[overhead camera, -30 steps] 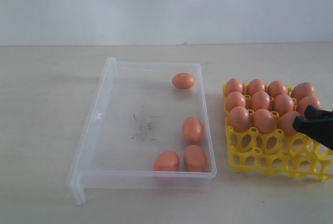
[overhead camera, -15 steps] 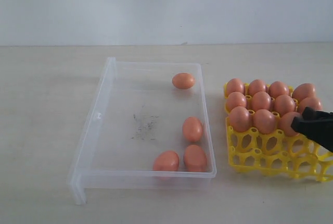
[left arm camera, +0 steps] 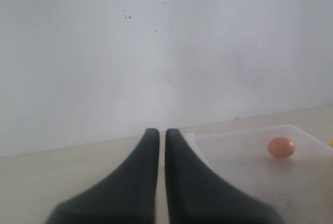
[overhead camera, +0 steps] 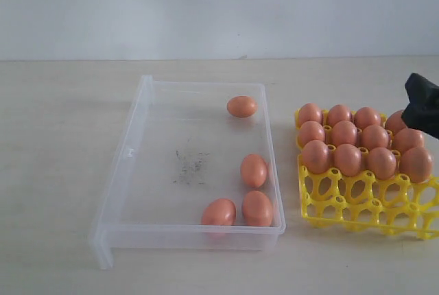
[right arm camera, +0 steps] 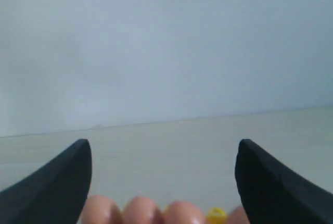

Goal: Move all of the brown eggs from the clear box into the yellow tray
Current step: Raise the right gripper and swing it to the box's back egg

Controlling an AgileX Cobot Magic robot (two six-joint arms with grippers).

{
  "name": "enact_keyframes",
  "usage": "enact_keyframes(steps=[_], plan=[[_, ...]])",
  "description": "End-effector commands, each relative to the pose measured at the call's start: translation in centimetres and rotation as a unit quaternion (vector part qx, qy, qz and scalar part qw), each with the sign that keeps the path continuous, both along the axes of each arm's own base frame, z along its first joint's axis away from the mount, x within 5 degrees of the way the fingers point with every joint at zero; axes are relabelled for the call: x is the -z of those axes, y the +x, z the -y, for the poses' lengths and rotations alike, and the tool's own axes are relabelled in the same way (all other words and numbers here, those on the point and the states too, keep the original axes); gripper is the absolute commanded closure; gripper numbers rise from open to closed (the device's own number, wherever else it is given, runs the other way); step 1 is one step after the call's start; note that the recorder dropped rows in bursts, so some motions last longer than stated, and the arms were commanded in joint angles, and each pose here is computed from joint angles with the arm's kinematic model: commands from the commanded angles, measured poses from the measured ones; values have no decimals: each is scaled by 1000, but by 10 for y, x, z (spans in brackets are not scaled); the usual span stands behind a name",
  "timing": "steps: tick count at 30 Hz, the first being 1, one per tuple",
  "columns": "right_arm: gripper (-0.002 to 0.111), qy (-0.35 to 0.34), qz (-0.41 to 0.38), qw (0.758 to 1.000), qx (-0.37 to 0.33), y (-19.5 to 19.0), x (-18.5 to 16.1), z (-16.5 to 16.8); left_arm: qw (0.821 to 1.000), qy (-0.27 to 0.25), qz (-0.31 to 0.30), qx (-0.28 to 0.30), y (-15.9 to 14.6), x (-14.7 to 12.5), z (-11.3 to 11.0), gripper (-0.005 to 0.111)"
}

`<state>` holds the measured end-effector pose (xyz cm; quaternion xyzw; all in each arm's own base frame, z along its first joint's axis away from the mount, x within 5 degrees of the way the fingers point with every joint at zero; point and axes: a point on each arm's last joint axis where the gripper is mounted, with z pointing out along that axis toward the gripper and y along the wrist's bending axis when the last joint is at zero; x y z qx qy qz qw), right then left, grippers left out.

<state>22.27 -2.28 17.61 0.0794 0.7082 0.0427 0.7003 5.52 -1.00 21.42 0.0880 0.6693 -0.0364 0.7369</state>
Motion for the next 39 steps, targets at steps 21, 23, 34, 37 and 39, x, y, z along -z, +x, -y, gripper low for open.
enact_keyframes(steps=[21,23,34,37,39], plan=[[107,-267,-159,894,-323,69,-84,-184,1000,0,-1,2,0,1,0,103],[99,-302,-201,882,-300,83,-92,-184,1000,0,-1,2,0,1,0,103],[74,-541,-378,682,-314,159,-60,-202,1000,0,-1,2,0,1,0,103],[74,-591,-352,644,-336,173,-44,-209,1000,0,-1,2,0,1,0,103],[74,-620,-332,628,-333,185,-34,-214,1000,0,-1,2,0,1,0,103]])
